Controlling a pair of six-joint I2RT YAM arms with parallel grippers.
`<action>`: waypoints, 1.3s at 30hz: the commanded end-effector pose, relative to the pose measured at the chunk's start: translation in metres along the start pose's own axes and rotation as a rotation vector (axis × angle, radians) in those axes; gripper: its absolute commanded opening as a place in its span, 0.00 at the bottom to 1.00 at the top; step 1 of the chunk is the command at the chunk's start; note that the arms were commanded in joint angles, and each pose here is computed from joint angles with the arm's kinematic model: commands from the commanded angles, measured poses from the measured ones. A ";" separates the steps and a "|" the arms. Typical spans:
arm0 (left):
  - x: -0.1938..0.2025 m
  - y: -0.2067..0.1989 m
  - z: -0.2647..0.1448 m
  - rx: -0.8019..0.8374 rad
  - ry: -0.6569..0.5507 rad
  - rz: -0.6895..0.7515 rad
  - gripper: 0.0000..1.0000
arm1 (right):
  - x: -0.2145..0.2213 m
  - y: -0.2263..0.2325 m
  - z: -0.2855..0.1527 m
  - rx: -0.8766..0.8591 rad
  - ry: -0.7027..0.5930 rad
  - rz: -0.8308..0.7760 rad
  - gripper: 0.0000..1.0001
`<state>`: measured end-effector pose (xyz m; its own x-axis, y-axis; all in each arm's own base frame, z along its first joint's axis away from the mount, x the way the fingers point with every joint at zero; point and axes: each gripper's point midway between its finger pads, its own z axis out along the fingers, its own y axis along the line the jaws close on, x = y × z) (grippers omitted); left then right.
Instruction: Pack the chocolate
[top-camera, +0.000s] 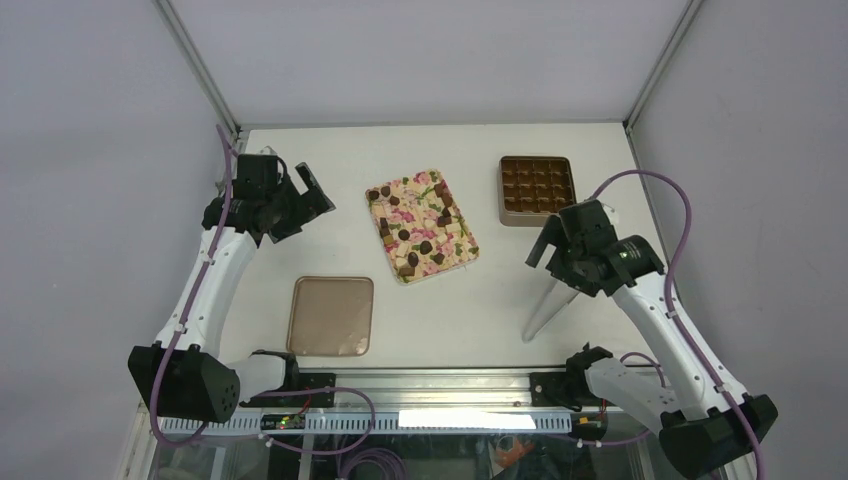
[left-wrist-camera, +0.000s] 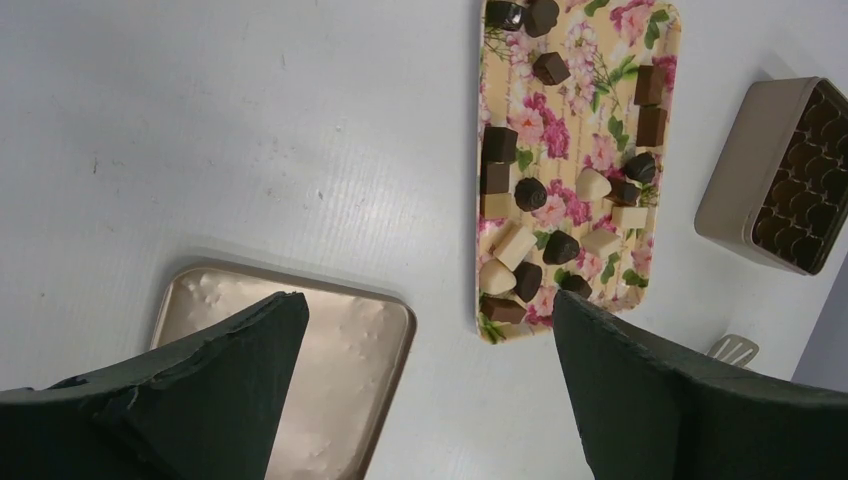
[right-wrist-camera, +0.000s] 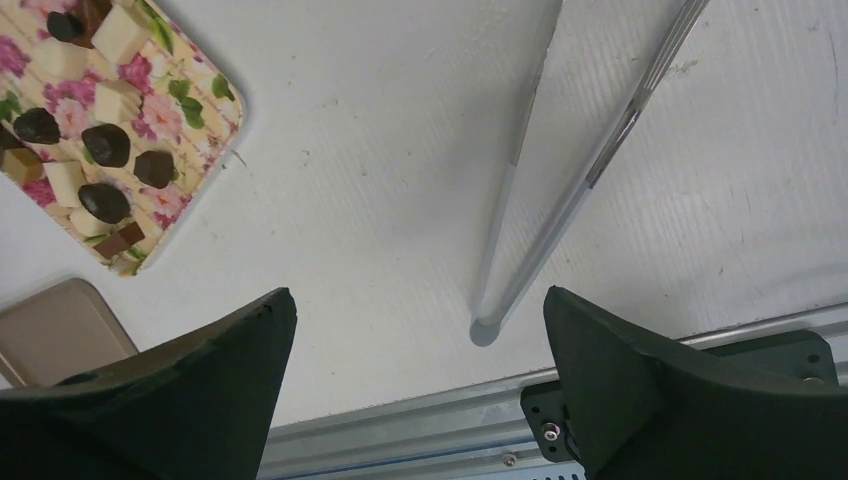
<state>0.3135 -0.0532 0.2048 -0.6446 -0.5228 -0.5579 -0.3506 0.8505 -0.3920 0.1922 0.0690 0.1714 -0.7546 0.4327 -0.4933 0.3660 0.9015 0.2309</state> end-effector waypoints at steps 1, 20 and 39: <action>-0.009 -0.002 -0.009 0.024 -0.050 0.020 0.99 | 0.001 -0.005 0.003 0.018 -0.002 0.006 0.99; 0.088 -0.079 -0.025 0.292 0.158 0.270 0.99 | 0.045 -0.055 0.035 0.263 0.099 0.133 0.87; 0.098 -0.096 -0.014 0.324 0.215 0.298 0.99 | 0.060 -0.071 0.105 0.279 0.208 0.220 0.41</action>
<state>0.2640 -0.1729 0.1758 -0.8498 -0.1985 -0.4884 0.0270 0.9088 -0.4164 0.1595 0.0268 0.0445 -0.7206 0.6425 -0.2607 0.6628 0.7487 0.0131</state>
